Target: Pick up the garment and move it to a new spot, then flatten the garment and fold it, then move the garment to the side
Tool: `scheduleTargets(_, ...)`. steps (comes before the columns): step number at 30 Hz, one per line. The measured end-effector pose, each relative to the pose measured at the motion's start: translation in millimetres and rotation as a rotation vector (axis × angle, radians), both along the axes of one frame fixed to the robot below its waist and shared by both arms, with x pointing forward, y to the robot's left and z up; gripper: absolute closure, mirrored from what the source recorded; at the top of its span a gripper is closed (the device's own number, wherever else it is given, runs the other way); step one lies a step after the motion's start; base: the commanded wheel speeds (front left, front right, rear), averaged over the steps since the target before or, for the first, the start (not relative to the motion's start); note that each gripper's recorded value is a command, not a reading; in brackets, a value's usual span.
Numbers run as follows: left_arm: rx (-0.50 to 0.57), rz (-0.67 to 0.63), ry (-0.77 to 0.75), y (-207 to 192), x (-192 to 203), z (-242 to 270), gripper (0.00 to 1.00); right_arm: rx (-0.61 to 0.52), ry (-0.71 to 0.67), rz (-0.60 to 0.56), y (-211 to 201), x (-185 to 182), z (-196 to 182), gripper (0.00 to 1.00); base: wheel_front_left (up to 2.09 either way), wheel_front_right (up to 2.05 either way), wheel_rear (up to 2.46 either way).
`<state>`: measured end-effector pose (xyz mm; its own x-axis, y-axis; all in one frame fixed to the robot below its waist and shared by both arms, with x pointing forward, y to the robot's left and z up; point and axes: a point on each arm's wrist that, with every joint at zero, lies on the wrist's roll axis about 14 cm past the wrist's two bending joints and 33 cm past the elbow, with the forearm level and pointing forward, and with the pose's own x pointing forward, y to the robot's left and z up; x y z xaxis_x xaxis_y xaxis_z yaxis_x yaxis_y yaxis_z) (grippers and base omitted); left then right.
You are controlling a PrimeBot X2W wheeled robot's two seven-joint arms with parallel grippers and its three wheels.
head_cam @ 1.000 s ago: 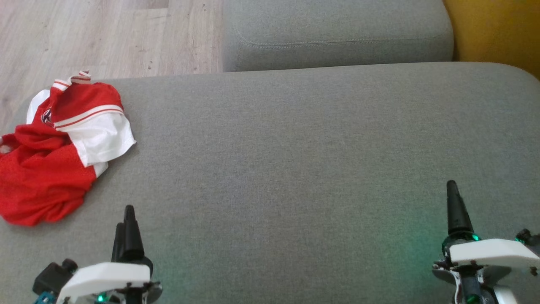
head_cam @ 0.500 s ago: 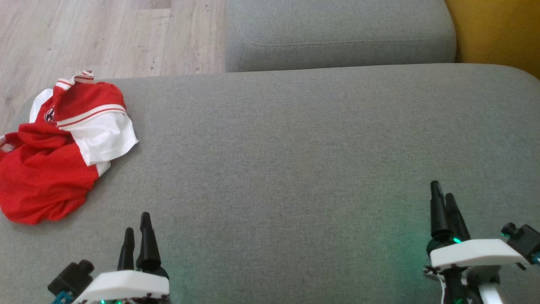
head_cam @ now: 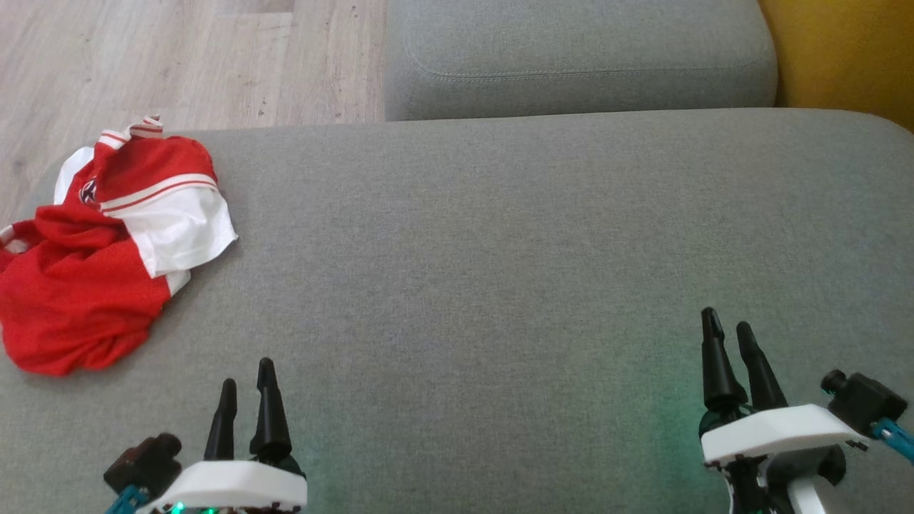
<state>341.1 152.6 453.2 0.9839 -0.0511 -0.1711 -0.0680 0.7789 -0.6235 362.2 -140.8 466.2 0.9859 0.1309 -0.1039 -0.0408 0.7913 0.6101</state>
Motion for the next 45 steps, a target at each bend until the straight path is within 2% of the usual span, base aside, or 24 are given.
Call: scheduleTargets(45,0.454,-0.069,-0.052,-6,-23,-10,0.0,-0.522,-0.184,0.221,48,-13,6,0.0,0.0,0.0,0.0)
